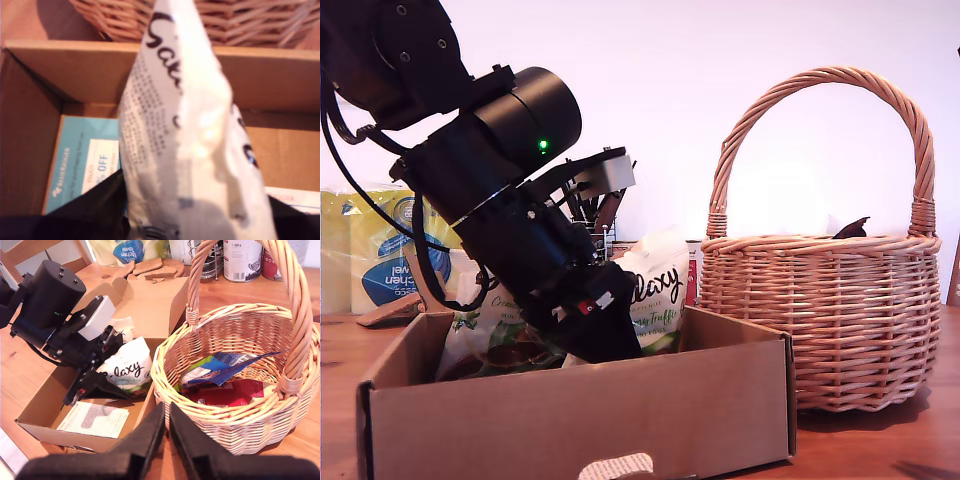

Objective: Move the bags of Easter eggs from the cardboard box on the left into the woven basket on the right side.

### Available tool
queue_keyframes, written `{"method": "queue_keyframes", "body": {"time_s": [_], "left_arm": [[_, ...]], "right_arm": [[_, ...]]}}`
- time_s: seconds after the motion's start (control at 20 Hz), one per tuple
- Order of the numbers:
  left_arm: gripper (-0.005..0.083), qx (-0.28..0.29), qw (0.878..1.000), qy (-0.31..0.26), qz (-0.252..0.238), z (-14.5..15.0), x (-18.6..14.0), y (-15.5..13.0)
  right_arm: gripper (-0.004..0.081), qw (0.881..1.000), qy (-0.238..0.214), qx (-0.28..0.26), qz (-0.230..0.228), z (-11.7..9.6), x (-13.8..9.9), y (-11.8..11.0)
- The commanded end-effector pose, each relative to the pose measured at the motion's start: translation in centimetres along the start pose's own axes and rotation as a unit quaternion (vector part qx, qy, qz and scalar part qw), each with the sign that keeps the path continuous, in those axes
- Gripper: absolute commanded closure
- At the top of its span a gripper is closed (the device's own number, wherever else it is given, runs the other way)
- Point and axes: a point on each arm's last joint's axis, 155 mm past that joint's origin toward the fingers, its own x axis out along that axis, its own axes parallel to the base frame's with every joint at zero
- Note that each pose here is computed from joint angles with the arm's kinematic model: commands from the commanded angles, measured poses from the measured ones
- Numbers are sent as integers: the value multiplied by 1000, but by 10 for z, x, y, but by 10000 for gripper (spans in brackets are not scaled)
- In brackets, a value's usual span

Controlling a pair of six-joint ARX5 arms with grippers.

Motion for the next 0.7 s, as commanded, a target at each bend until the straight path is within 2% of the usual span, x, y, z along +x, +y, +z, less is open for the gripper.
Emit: {"method": "queue_keyframes", "body": {"time_s": [0.0, 0.1, 0.15, 0.4, 0.65], "left_arm": [[517, -5, 1000, 17, -3, -14, 9, -3], [673, -4, 1000, 16, -3, -14, 8, -2], [707, -4, 1000, 15, -3, -12, 8, -2], [717, -1, 1000, 4, -1, 7, -6, 0], [717, 14, 999, -51, 12, 46, -45, 0]], "right_arm": [[783, 1000, 2, -2, 2, -4, 2, 0], [783, 1000, 3, -1, 2, -4, 2, 0], [783, 1000, 3, -1, 2, -4, 2, 0], [783, 1000, 9, 1, 2, -7, 2, 0], [783, 1000, 8, 1, 2, -6, 2, 0]]}}
